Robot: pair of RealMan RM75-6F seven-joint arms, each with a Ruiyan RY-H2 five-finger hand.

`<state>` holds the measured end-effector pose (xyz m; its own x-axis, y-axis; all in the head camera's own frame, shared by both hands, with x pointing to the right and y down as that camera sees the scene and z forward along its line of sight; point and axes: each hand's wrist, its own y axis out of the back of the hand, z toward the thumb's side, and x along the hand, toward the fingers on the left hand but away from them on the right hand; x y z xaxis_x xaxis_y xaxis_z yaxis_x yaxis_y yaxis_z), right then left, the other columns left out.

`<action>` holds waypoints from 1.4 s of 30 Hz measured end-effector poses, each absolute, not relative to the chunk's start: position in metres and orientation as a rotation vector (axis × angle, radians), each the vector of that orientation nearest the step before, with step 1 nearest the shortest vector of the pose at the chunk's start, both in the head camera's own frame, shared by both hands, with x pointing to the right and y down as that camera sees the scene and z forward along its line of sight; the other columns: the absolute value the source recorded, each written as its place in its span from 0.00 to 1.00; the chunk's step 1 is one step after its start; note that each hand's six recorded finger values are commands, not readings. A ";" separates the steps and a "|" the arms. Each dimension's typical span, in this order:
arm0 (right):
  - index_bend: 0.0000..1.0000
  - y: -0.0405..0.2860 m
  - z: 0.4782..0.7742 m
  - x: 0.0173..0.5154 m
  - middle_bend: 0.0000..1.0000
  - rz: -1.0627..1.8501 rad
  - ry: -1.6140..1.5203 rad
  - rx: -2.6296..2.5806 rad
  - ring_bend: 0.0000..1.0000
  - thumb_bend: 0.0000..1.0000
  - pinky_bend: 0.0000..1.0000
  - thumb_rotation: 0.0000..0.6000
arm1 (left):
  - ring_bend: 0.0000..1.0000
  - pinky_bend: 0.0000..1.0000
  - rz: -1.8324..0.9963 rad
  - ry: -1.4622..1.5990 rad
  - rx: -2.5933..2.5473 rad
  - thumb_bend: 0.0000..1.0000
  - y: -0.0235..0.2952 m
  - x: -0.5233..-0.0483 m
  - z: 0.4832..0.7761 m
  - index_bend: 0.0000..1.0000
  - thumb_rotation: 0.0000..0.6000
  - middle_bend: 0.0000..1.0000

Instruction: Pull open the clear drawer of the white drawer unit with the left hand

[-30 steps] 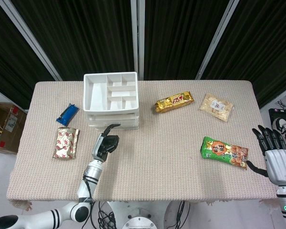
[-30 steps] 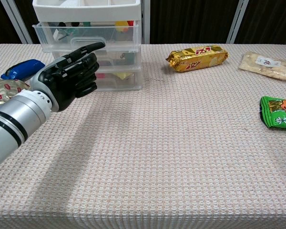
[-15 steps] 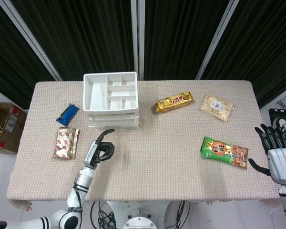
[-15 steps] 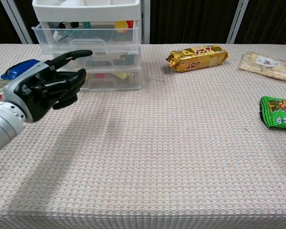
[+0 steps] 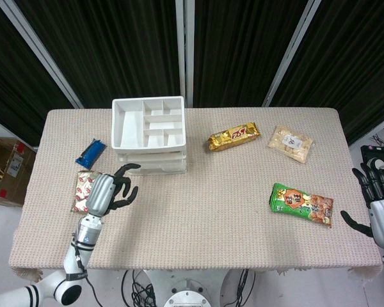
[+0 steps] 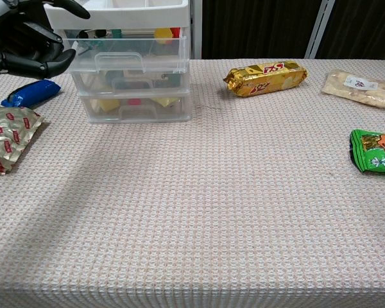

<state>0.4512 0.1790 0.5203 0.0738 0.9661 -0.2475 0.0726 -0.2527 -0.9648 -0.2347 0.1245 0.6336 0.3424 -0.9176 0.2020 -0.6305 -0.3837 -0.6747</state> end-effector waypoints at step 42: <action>0.00 0.186 0.535 0.455 0.01 1.344 -1.090 -1.518 0.00 0.12 0.00 1.00 | 0.94 1.00 -1.002 0.929 -2.346 0.39 0.144 -0.214 0.619 0.31 1.00 0.87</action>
<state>0.4553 0.1859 0.5348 0.0577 0.9554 -0.2897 0.0864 -0.2939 -0.9519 -0.2143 0.1436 0.6190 0.5162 -0.7176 0.4675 -0.4118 -0.6865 -0.5993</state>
